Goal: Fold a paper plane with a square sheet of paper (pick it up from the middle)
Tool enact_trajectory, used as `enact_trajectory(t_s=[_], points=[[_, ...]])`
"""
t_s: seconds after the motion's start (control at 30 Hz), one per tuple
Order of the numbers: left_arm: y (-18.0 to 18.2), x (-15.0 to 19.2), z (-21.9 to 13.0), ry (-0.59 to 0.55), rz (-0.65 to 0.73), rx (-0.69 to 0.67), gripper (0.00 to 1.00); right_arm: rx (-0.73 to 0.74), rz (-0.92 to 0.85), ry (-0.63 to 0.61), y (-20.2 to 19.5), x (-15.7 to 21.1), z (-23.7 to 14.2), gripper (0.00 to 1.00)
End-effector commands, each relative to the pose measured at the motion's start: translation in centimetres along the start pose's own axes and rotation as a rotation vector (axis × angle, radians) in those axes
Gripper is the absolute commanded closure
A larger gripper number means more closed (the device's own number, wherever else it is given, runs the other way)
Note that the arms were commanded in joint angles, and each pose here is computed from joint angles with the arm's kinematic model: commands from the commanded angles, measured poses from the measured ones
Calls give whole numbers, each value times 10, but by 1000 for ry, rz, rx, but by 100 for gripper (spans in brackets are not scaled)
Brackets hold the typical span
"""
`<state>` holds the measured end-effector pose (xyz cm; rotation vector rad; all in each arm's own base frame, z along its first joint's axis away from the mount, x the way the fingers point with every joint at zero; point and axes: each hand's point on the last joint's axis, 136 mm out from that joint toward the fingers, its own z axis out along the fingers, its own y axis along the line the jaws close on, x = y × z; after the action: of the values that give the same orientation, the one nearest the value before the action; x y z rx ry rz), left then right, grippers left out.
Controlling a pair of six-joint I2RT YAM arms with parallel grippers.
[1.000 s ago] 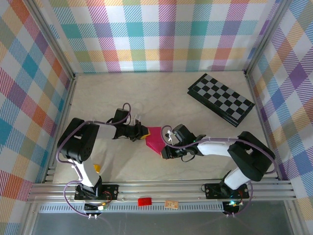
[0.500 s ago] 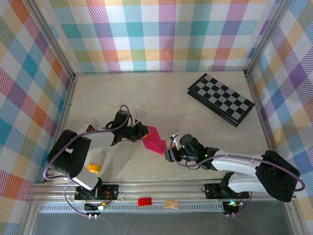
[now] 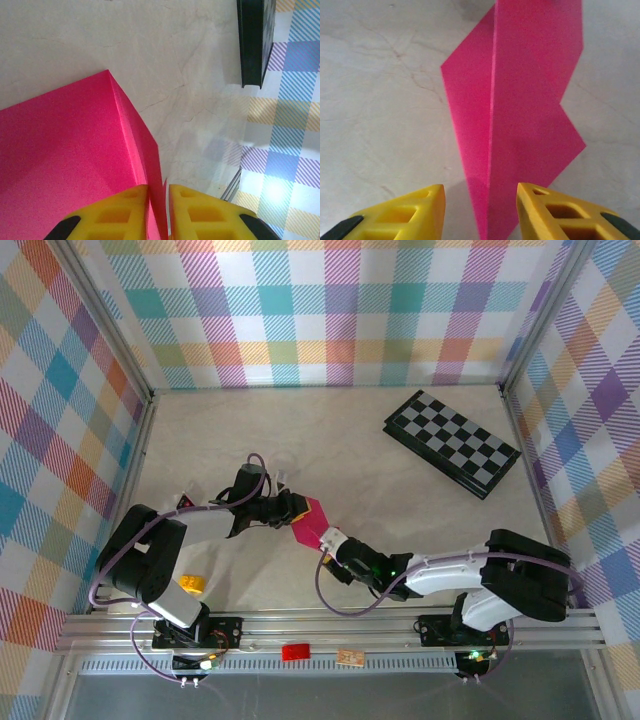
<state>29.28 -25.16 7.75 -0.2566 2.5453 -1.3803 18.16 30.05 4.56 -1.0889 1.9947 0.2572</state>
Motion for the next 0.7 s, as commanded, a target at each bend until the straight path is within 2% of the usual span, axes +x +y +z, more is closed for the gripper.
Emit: enact_trajectory(t_s=[0.0,0.2,0.43,0.67], points=[[-6,3,3,27,18,24,82,66,-28,-60,-8,-21,3,58],[-6,4,5,40,18,29,82,81,-22,-64,-8,-18,10,58],[-10,4,5,46,22,39,82,99,-35,-43,-10,-12,15,65],[-11,4,5,47,25,43,82,101,-37,-29,-9,-7,17,65]])
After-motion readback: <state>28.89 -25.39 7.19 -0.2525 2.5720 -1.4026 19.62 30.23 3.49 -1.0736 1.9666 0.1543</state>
